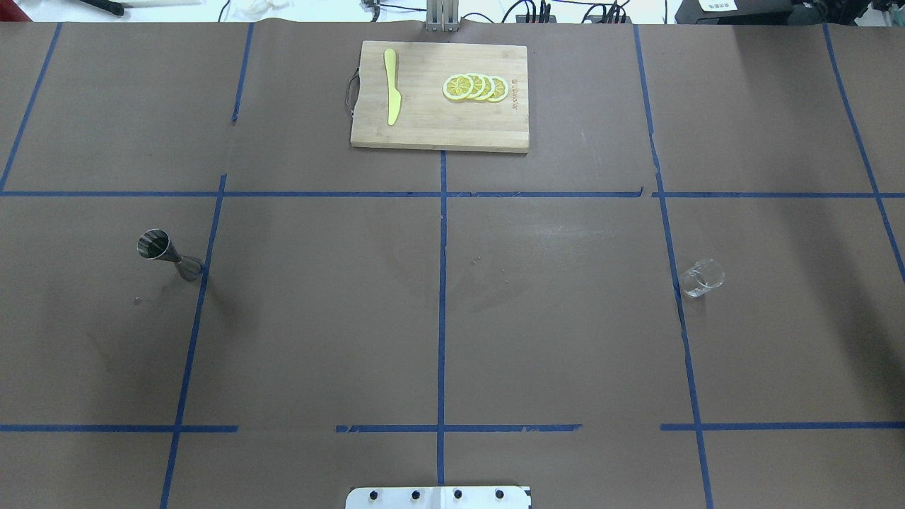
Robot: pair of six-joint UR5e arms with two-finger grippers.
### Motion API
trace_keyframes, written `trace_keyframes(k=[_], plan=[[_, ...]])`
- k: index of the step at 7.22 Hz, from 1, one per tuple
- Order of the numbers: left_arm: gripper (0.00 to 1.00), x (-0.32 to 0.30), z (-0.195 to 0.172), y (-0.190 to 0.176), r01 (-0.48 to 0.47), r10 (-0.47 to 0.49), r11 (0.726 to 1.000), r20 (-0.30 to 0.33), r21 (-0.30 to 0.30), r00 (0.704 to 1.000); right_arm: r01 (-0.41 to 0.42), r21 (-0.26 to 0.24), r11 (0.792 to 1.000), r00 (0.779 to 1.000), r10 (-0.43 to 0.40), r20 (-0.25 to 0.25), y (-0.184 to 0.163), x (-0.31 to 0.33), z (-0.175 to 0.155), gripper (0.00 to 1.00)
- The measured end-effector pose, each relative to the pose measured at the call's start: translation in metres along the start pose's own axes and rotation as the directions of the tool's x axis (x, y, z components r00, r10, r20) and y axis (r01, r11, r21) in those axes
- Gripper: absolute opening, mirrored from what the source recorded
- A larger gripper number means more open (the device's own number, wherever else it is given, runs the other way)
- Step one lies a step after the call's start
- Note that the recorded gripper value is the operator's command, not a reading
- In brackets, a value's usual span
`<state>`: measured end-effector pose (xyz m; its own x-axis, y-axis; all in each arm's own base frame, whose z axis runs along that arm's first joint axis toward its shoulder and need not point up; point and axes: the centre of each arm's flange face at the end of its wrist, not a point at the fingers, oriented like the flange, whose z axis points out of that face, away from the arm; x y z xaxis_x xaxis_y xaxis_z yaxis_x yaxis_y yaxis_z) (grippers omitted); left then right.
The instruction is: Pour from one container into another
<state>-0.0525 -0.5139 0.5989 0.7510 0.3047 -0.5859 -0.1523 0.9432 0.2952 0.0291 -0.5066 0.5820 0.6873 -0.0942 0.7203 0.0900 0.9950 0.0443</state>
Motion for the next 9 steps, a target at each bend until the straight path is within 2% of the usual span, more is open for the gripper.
trace_keyframes(k=[3,7,9], plan=[[1.00,-0.010,0.024,0.028,0.169,-0.172,0.984,-0.051,-0.050,0.984,-0.011,0.006,1.000,1.000,0.011,0.004,0.002,0.007,0.004,1.00],[1.00,-0.015,0.032,0.032,0.191,-0.195,0.980,-0.055,-0.062,0.979,-0.010,0.042,0.999,1.000,0.009,0.021,0.012,0.043,0.033,1.00],[1.00,-0.013,0.029,0.030,0.191,-0.194,0.980,-0.055,-0.059,0.979,-0.074,0.059,0.995,0.997,0.073,0.027,0.003,0.038,0.026,1.00]])
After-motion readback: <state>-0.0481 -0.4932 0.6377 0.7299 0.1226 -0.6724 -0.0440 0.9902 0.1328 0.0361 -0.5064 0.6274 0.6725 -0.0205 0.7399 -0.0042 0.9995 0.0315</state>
